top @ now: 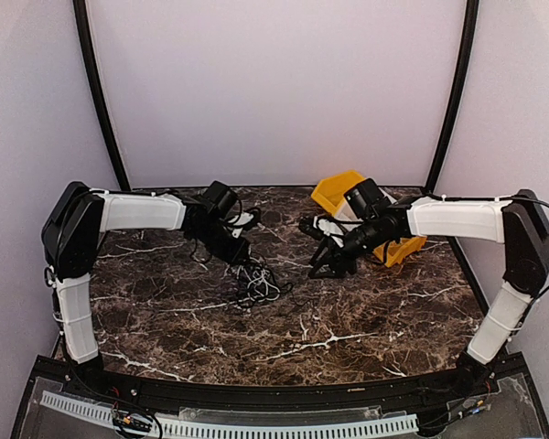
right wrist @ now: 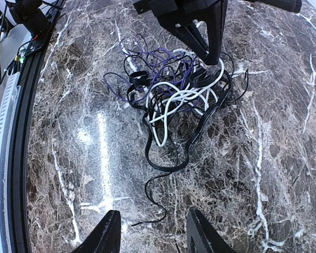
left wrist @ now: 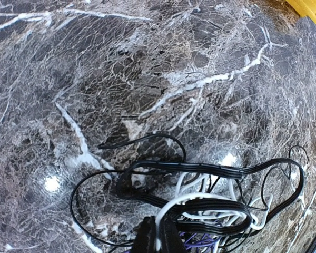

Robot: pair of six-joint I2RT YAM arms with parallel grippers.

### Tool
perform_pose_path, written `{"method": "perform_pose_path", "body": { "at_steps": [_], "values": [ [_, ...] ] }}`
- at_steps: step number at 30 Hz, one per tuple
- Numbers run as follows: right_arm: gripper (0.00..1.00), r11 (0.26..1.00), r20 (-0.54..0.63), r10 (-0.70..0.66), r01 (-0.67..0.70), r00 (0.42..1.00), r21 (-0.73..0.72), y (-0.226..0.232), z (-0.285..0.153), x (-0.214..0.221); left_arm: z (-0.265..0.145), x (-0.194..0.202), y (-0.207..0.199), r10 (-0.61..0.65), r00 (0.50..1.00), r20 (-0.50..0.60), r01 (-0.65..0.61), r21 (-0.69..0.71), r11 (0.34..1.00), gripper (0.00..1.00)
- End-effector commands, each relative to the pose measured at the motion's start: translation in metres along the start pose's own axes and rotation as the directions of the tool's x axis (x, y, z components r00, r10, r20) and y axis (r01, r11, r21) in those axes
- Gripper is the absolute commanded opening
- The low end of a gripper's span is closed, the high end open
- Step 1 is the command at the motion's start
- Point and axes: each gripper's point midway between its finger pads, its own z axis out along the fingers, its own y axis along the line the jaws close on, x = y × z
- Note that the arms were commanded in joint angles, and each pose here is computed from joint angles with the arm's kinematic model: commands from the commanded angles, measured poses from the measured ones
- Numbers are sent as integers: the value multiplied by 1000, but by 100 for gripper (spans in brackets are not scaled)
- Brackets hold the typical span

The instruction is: Untangle the cables

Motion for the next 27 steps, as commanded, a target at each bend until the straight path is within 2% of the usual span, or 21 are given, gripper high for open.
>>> {"method": "perform_pose_path", "body": {
  "at_steps": [1,7,13,18,22,27],
  "values": [
    [44,999,0,-30,30,1000,-11,3,7,-8,-41,-28,-11,36,992,121,-36,-4,999,4],
    [42,1000,67,-5,3,998,26,-3,0,-31,-84,-35,-37,62,962,265,-85,77,993,0],
    [43,999,112,-48,46,993,27,-8,-3,-78,-123,-13,-65,100,926,364,-172,171,970,0],
    [48,999,117,-37,39,992,-19,-1,26,-108,-142,-2,-77,121,889,442,-229,201,952,0],
    [51,996,74,-64,69,995,-62,15,58,-114,-152,4,-84,112,865,488,-249,225,942,0],
    [54,987,71,-118,125,990,-103,33,78,-119,-163,6,-89,107,833,543,-269,230,935,0]
  ]
}}
